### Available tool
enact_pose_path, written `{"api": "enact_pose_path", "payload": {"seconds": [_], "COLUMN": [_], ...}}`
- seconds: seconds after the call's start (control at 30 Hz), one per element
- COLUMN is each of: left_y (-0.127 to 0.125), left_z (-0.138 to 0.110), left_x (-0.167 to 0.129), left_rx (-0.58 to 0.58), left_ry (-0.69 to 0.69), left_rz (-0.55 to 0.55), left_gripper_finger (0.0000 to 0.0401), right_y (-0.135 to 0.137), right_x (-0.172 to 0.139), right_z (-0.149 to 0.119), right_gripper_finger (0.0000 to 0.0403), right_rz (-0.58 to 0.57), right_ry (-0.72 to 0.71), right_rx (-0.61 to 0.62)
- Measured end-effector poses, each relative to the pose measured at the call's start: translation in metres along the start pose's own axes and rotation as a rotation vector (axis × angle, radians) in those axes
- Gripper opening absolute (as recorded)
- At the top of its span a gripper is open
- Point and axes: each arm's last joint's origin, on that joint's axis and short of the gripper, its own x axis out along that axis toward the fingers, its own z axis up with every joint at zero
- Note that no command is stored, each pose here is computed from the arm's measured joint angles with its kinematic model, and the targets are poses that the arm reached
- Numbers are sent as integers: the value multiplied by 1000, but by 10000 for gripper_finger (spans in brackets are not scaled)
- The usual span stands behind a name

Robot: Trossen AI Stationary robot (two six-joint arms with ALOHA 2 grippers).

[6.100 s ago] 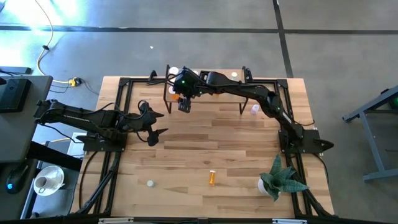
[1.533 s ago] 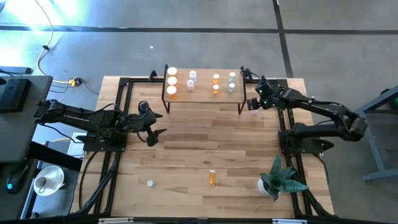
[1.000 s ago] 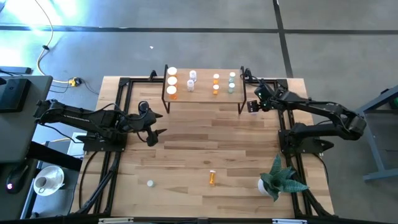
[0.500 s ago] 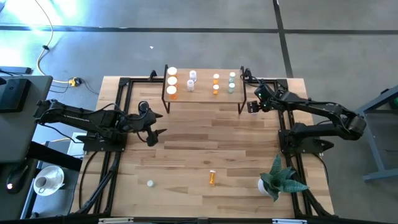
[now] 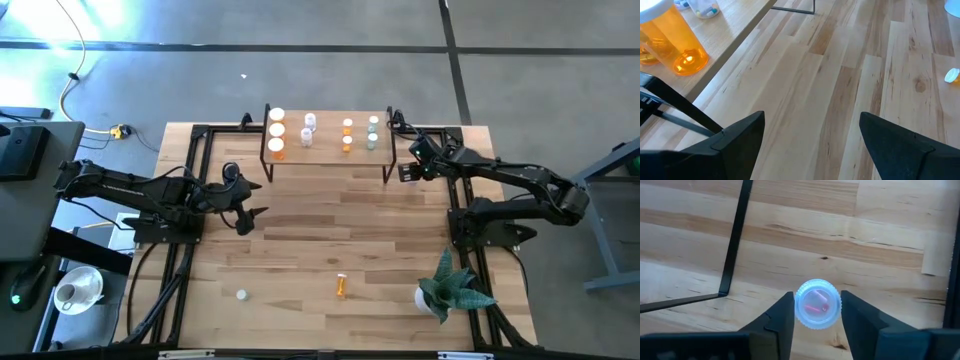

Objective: Pick and place medicine bottles onto shelf by color
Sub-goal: Put the top right transparent pill bottle on the shelf aligned with the other transparent pill bottle

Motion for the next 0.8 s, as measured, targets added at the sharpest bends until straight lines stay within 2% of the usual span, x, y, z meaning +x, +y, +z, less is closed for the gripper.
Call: {"api": "enact_pose_path", "payload": {"seconds": [0.37,0.8], "left_y": [0,0], "left_z": [0,0], "left_x": [0,0], "left_rx": [0,0], "left_ry": [0,1], "left_rz": [0,0], "left_gripper_finger": [315,315], "right_y": [0,12], "right_x": [-2,-38], "right_z": [2,29], "right_gripper_finger": [122,120], "right_rz": [-5,7], "right_ry": [-4,-37], "right_rx": [-34,-75]}}
